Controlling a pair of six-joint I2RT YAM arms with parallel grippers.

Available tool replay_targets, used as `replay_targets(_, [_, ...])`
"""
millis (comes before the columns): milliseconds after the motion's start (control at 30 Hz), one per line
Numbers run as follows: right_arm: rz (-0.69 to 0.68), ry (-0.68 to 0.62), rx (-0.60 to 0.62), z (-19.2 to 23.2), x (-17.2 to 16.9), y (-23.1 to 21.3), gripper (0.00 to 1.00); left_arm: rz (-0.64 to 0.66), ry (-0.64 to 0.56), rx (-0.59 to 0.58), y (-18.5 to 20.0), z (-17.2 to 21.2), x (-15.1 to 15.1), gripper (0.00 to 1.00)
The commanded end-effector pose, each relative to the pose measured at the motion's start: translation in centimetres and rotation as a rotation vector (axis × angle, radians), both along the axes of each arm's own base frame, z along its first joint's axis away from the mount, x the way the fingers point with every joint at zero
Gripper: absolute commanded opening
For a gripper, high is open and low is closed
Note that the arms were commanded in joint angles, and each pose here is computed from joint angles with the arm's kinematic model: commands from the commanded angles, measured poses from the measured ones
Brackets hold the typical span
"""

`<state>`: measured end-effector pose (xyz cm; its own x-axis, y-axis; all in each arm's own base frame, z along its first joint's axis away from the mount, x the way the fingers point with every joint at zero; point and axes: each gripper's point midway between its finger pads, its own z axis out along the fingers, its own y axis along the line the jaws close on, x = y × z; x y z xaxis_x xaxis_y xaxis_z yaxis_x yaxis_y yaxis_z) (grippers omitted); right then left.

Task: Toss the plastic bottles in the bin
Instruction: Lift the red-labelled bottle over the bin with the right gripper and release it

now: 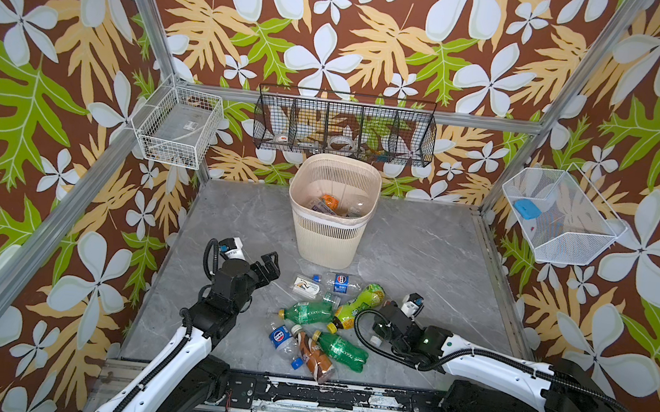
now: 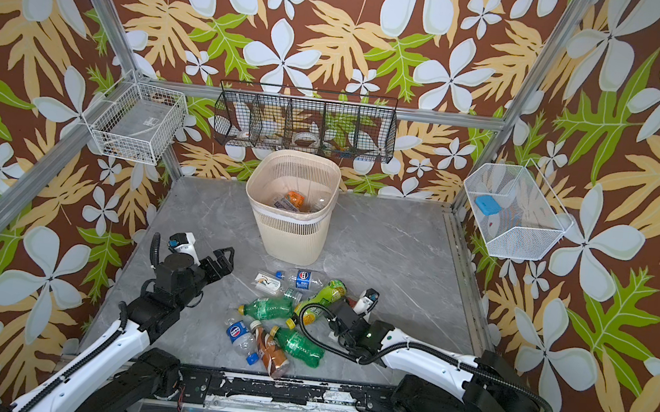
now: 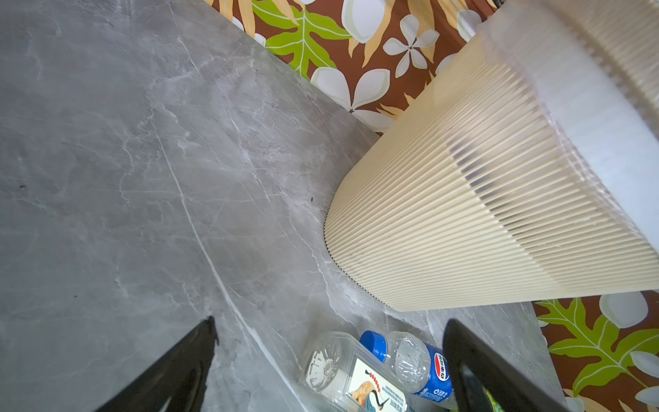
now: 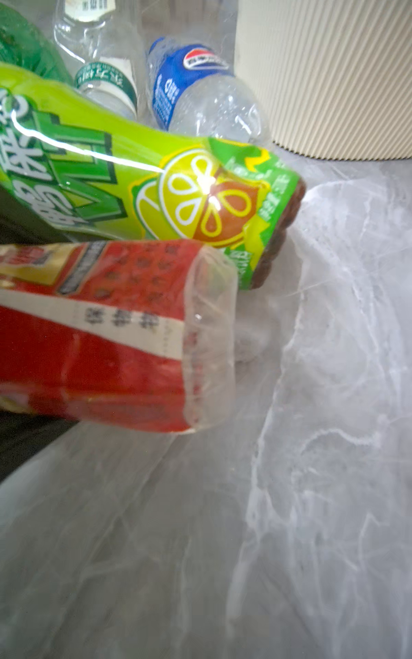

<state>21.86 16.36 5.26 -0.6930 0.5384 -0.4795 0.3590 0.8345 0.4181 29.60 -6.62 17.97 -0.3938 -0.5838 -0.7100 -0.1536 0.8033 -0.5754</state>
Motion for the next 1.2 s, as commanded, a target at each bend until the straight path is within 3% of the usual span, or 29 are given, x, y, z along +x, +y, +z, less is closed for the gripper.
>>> replay_targets(0, [-0.041, -0.045, -0.032, 0.8, 0.7, -1.6, 0.52, 0.008, -0.006, -0.013, 0.0, 0.1, 0.1, 1.00])
replay_targets(233, [-0.080, -0.198, -0.096, 6.2, 2.7, -4.8, 0.52, 0.009, 0.002, -0.021, 0.1, -0.1, 0.0, 1.00])
replay_targets(467, [-0.032, -0.515, -0.238, 19.7, 7.1, -5.3, 0.53, 0.016, 0.011, -0.027, 0.2, -0.4, -0.4, 1.00])
replay_targets(600, [0.086, -0.703, -0.259, 28.4, 10.4, -1.4, 0.54, 0.025, 0.017, -0.030, 0.4, -0.5, -0.8, 1.00])
replay_targets(800, [0.315, -0.894, -0.243, 37.6, 15.6, 7.3, 0.54, 0.037, 0.013, -0.043, 0.7, -0.5, -1.4, 1.00])
replay_targets(900, [0.364, -0.918, -0.273, 39.1, 18.9, 10.1, 0.54, 0.042, 0.012, -0.051, 0.9, -0.6, -1.7, 1.00])
replay_targets(1167, [0.406, -0.827, -0.266, 35.3, 26.4, 11.6, 0.53, 0.050, 0.002, -0.050, 1.1, -0.4, -2.1, 1.00])
